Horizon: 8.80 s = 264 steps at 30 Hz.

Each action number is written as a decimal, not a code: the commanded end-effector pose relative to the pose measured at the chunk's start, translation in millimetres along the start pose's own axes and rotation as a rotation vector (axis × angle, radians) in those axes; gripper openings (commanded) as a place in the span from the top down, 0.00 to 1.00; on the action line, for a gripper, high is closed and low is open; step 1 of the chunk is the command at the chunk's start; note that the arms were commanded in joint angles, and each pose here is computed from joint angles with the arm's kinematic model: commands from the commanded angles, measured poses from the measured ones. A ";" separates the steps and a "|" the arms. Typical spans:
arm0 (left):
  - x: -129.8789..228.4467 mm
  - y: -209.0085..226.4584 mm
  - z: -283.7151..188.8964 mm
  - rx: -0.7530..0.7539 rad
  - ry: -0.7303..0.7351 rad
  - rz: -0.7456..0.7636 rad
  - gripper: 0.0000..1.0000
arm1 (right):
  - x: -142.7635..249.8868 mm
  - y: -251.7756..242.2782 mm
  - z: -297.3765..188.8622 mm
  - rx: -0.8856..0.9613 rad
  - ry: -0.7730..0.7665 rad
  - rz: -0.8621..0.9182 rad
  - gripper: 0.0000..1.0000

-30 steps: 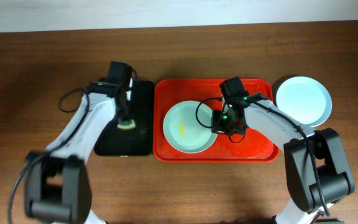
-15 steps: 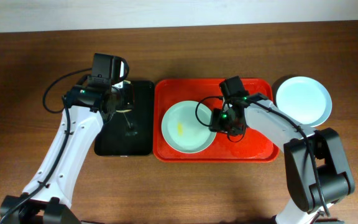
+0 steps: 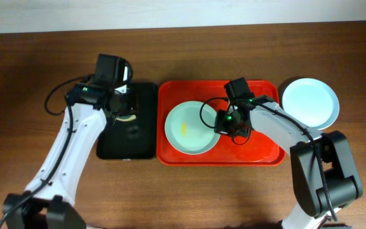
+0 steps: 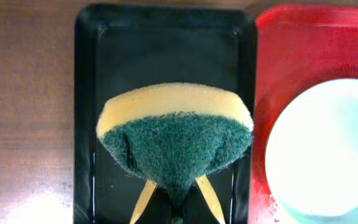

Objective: Clean dirty plates on tray and stack at the side
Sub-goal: 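Lift the sponge with the left gripper and move it onto the blue plate, then scrub the blue plate with the sponge while the right gripper holds its rim, then move the sponge back toward the black tray with the left gripper, then bring the sponge back onto the blue plate and scrub it again, then place the sponge on the black tray and retract the left arm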

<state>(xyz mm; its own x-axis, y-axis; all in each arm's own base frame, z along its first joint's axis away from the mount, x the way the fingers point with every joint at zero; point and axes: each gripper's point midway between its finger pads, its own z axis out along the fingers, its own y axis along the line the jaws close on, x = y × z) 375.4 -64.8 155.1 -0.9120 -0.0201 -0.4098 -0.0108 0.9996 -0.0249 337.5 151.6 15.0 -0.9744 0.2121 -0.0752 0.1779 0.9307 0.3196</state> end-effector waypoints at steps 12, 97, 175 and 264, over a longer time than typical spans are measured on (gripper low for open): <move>19.0 -108.6 47.8 0.228 0.223 0.078 1.00 | 2.6 1.0 2.1 -0.004 0.007 0.015 0.96; 12.3 -96.4 -0.5 0.052 0.091 0.212 1.00 | 1.5 -13.1 2.8 0.071 -0.013 0.015 0.96; 70.7 -141.9 111.6 0.204 0.186 0.019 1.00 | 6.4 9.8 4.1 -0.034 0.016 -0.005 0.96; 20.0 -56.2 24.0 0.097 0.086 -0.021 1.00 | 8.0 8.7 4.1 -0.029 0.022 -0.003 0.96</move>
<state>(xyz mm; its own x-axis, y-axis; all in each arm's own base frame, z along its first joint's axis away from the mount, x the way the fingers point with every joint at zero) 360.5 -160.3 125.8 -0.9458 -0.0045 -0.3246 0.0639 0.9778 -0.1998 335.7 157.8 14.2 -0.9754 0.2100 -0.0667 0.1758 0.9242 0.3390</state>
